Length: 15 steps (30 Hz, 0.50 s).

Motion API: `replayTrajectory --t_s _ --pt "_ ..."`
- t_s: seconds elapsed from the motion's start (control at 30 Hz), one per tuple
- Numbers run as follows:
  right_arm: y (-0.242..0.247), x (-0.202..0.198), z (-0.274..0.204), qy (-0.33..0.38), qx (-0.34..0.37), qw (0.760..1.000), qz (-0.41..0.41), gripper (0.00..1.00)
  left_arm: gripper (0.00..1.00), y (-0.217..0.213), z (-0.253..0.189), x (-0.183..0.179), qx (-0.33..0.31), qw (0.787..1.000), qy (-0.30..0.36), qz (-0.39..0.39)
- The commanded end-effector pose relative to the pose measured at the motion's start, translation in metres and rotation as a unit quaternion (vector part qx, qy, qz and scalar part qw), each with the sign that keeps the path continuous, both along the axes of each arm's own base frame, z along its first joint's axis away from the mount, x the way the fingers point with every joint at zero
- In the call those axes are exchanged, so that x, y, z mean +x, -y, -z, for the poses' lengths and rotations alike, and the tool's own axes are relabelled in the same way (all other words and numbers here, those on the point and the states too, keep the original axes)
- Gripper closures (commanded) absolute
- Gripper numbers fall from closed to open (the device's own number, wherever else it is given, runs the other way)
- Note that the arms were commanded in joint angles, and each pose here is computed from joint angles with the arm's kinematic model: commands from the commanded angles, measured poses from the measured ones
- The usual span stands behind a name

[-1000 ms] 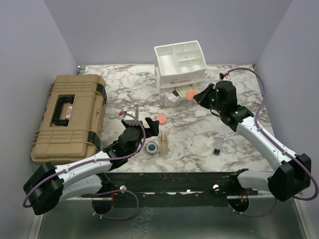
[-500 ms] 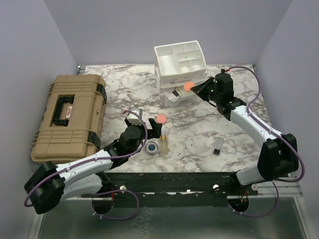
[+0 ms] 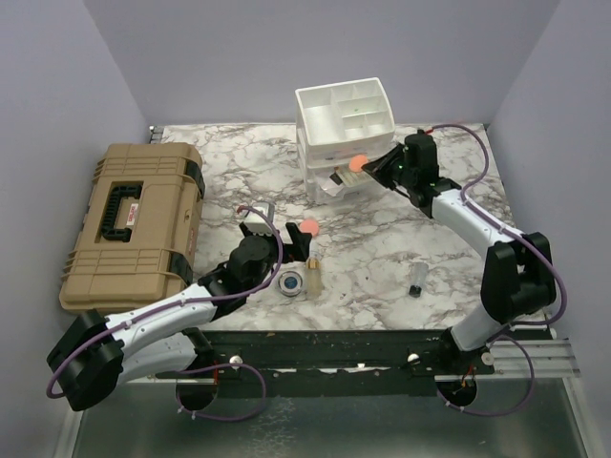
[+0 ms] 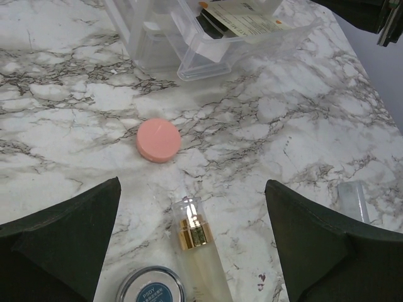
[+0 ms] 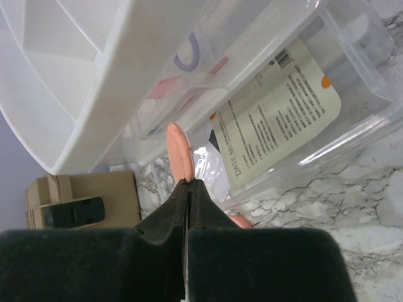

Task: Organize the makeup
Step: Place the makeup tool in the drawer.

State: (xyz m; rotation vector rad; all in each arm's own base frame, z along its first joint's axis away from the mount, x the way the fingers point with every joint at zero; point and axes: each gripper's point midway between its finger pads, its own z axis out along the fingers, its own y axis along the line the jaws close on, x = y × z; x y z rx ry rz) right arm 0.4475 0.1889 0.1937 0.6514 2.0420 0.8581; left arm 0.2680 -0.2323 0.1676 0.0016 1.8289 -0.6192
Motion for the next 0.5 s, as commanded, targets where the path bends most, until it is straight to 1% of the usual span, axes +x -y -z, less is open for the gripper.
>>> replayTrajectory --t_s 0.0,0.13,0.27,0.47 --pt "-0.004 0.010 0.002 -0.009 -0.006 1.000 -0.025 0.99 0.01 0.000 -0.015 0.004 -0.001 1.000 0.011 -0.001" --pt "-0.008 0.013 0.005 -0.010 0.001 0.999 -0.039 0.99 0.01 -0.006 -0.018 0.007 -0.009 1.000 0.013 -0.021" --pt "-0.004 0.018 0.013 -0.026 -0.002 0.999 -0.036 1.00 0.01 -0.009 -0.019 0.008 -0.007 1.000 0.017 -0.023" --pt "0.003 0.024 0.015 -0.025 -0.018 0.999 -0.025 0.99 0.01 -0.007 -0.018 0.009 -0.009 1.000 0.012 -0.020"
